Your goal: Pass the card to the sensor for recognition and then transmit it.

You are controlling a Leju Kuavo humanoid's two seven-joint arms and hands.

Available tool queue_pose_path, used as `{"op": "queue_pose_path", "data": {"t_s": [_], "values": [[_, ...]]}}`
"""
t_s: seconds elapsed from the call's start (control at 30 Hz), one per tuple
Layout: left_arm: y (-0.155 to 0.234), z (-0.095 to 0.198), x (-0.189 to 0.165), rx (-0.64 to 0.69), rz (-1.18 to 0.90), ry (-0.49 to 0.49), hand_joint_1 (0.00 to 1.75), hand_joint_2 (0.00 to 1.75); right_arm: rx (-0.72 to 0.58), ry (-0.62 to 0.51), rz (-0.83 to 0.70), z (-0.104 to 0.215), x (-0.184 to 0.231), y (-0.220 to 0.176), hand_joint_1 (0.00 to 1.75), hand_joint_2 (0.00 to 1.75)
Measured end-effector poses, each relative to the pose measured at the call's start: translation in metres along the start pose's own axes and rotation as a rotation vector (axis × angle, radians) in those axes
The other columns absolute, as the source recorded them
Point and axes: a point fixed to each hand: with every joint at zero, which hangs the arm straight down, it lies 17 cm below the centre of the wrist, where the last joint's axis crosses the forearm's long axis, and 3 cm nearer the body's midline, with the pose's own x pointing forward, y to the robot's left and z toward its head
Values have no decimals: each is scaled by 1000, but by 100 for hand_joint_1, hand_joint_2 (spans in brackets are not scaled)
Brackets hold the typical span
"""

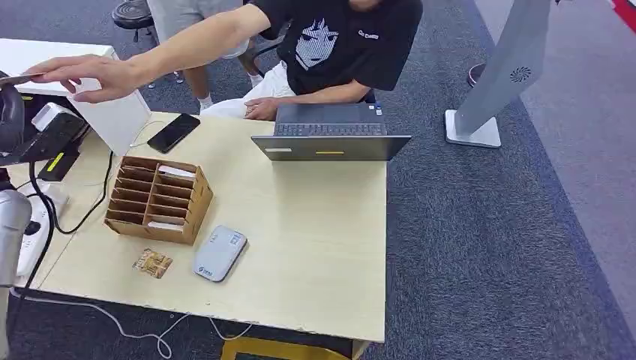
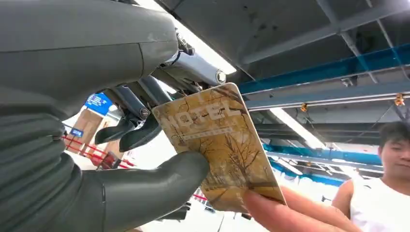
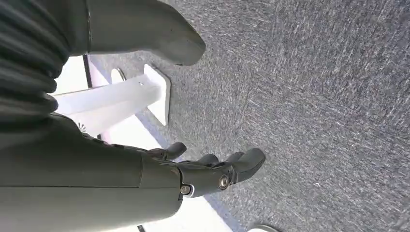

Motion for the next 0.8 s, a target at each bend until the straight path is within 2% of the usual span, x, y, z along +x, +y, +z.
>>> {"op": "queue_pose_path", "data": {"t_s": [0.17, 0.2, 0.23, 0.43, 0.47, 0.8], "values": [[-5, -12, -18, -14, 27, 68, 175, 175, 1, 3, -4, 0, 0, 0, 0, 175], [-7, -12, -21, -17, 33, 78, 82, 175, 2, 4, -5, 0, -1, 0, 0, 175], [-9, -12, -22, -16, 51, 89, 0, 175, 3, 7, -7, 0, -1, 0, 0, 175], [-28, -1, -34, -32, 210, 178, 0, 175, 2, 17, -14, 0, -3, 0, 0, 175], [-30, 1, -35, -34, 228, 186, 0, 0, 2, 18, -17, 0, -3, 0, 0, 175], [-27, 4, -43, 9, 323, 231, 0, 0, 1, 14, -17, 0, -4, 0, 0, 175]]}}
